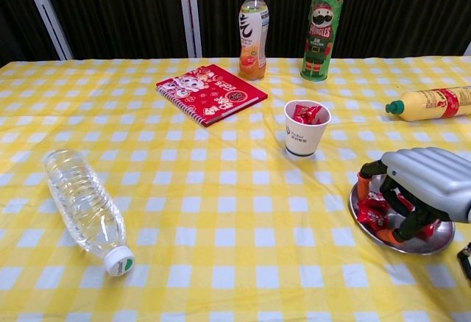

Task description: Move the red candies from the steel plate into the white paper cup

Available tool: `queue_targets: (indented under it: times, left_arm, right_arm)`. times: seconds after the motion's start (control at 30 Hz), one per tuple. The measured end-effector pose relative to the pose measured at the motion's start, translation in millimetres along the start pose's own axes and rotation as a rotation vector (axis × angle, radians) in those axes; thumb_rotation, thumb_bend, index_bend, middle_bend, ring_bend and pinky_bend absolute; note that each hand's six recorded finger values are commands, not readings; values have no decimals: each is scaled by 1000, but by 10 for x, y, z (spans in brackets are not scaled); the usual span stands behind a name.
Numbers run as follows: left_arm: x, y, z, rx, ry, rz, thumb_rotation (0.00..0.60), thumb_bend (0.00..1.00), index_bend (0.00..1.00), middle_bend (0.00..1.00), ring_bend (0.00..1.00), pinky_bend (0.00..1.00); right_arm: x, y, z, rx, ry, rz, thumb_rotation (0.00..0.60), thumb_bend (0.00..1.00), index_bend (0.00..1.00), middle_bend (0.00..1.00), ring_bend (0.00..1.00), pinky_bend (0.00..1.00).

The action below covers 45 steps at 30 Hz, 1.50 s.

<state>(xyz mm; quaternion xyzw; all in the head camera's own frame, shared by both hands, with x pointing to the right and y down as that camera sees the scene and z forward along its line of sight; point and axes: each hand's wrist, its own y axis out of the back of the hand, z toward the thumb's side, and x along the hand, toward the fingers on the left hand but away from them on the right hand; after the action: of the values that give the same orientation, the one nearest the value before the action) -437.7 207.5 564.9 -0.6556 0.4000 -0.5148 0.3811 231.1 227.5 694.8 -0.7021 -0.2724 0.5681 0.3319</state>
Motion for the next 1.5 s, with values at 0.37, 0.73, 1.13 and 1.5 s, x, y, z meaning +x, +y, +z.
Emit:
queue_targets:
  times: [0.37, 0.73, 1.13, 1.5]
  left_arm:
    - [10, -10, 24, -7, -4, -8, 600, 77, 0, 0, 0, 0]
    - [3, -10, 13, -11, -4, -12, 600, 77, 0, 0, 0, 0]
    - [8, -16, 8, -15, -5, -13, 600, 77, 0, 0, 0, 0]
    - [39, -27, 34, -18, 3, -19, 600, 77, 0, 0, 0, 0]
  right_arm:
    - [-18, -39, -9, -10, 4, 9, 600, 430, 555, 799, 800, 852]
    - [-34, -57, -3, -13, 3, 3, 600, 473, 612, 799, 800, 852]
    - [-54, 385, 120, -66, 55, -124, 600, 497, 614, 799, 800, 852]
    - [-340, 1038, 317, -116, 102, -241, 600, 497, 614, 799, 800, 852]
